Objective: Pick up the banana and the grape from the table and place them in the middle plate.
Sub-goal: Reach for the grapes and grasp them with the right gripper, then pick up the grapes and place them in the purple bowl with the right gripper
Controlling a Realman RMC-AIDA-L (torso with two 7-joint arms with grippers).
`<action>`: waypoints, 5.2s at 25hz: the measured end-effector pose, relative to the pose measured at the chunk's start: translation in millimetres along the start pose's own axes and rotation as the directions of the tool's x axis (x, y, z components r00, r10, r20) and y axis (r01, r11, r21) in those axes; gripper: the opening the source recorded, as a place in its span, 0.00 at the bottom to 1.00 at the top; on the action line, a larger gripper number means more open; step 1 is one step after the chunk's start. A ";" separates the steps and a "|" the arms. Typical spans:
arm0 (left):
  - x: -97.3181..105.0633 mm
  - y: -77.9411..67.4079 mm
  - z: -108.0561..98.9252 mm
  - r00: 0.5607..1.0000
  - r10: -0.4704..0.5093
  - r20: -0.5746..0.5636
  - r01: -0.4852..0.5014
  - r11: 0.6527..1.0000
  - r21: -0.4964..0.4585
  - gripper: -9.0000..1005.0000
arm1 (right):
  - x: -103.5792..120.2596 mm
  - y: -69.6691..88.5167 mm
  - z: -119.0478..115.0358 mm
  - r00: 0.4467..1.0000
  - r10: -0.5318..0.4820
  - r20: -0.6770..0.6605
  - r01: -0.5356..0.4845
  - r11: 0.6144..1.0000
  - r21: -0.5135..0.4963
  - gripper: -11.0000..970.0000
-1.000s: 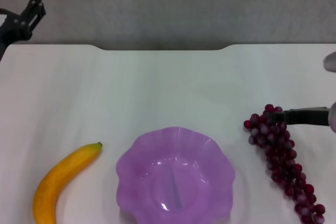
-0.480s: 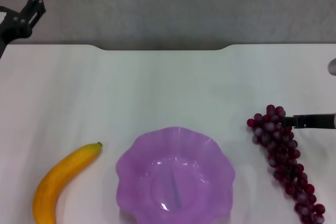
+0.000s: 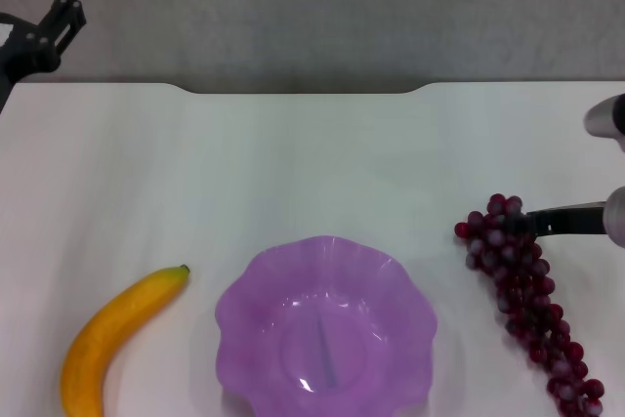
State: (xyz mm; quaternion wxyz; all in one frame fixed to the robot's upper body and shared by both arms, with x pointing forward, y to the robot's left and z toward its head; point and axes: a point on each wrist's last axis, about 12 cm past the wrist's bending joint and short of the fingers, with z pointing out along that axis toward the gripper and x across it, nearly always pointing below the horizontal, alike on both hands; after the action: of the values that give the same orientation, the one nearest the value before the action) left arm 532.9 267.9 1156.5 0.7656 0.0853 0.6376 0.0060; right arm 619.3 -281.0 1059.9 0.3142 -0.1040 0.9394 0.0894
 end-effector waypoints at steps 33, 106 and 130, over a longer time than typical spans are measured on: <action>-1.9 -1.9 1.5 1.000 -0.009 0.007 0.009 1.000 0.006 0.88 | -14.0 27.4 19.5 0.990 -0.129 -0.049 0.129 0.992 -0.017 0.61; 3.7 3.6 -6.4 1.000 -0.008 -0.008 0.008 1.000 -0.016 0.88 | -49.9 84.0 -154.1 0.783 -0.422 0.456 0.401 0.904 0.149 0.29; 2.8 5.1 -7.2 1.000 -0.004 -0.006 0.004 1.000 -0.020 0.88 | -60.0 163.8 -176.1 0.619 -0.607 0.498 0.635 0.760 0.136 0.26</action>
State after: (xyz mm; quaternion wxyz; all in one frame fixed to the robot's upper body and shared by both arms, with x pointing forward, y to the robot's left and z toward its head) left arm 526.9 274.2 1153.2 0.7646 0.0767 0.6398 0.0110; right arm 524.2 -156.1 1251.7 0.5613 -0.4024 0.7228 0.0248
